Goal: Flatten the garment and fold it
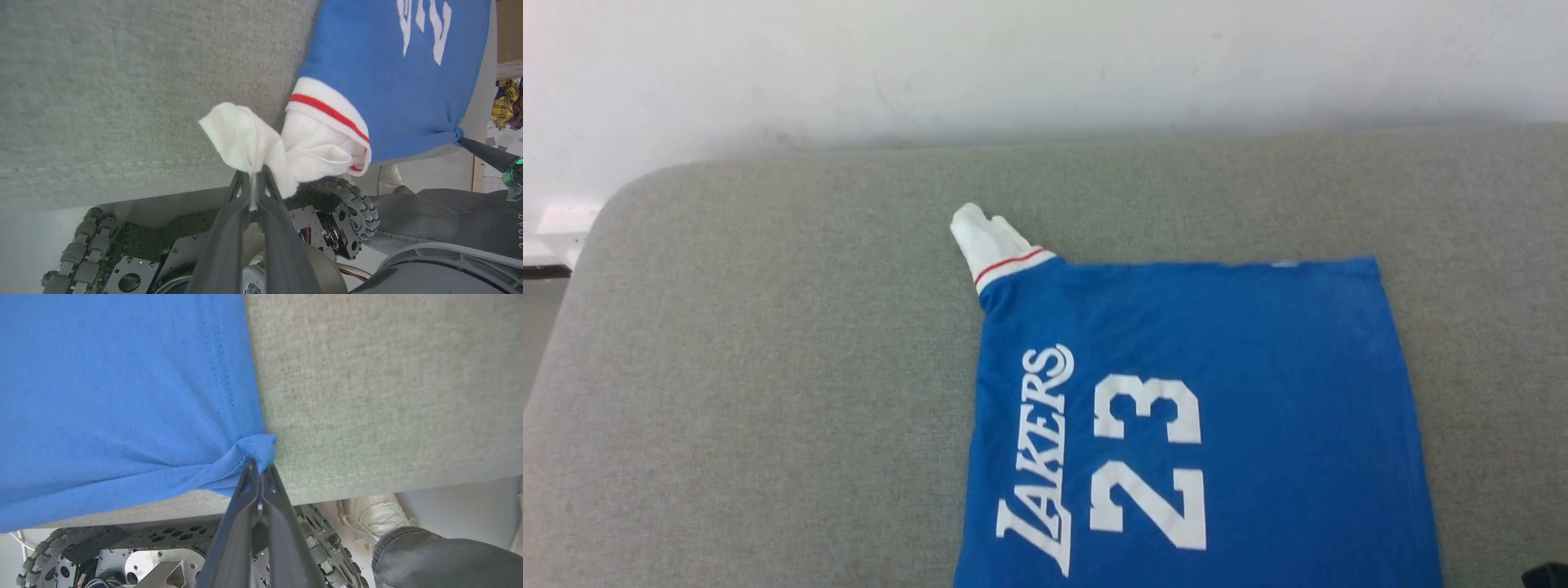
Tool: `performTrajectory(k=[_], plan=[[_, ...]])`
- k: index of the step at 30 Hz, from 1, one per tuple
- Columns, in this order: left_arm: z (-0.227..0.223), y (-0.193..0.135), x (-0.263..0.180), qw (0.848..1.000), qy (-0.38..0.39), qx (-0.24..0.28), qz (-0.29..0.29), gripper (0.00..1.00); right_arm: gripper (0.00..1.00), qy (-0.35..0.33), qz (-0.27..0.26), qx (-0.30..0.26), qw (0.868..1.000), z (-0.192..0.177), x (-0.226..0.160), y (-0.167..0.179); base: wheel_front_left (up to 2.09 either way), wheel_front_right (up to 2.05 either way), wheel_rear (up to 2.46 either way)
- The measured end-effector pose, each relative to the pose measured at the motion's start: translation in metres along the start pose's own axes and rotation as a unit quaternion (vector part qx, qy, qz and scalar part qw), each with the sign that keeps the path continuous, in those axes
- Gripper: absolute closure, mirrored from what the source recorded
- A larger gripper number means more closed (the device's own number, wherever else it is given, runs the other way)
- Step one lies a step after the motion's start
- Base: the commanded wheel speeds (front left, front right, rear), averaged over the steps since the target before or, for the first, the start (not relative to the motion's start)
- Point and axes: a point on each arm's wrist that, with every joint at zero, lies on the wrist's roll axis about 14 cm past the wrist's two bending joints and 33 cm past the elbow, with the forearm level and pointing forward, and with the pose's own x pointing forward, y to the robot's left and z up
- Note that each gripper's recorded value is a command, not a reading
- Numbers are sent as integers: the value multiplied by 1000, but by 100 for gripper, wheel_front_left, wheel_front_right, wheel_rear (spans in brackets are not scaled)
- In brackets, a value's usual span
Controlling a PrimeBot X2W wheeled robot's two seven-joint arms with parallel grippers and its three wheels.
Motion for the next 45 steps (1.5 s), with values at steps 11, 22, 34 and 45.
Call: performTrajectory(k=[11, 22, 34, 45], plan=[[14, -9, -14, 998, -51, 20, -9, 100, 100, -30, 5, 12, 999, 0, -12, -2, 0, 0, 0], [122, -46, -15, 965, -205, 156, -51, 100, 100, -158, 6, -17, 987, 76, -12, 12, 0, 0, 0], [196, -54, 27, 949, -225, 207, -77, 100, 100, -188, -2, -60, 980, 143, 17, 25, 0, 0, 0], [170, -30, 85, 973, -141, 166, -78, 100, 100, -128, -11, -73, 989, 141, 63, 24, 0, 0, 0]])
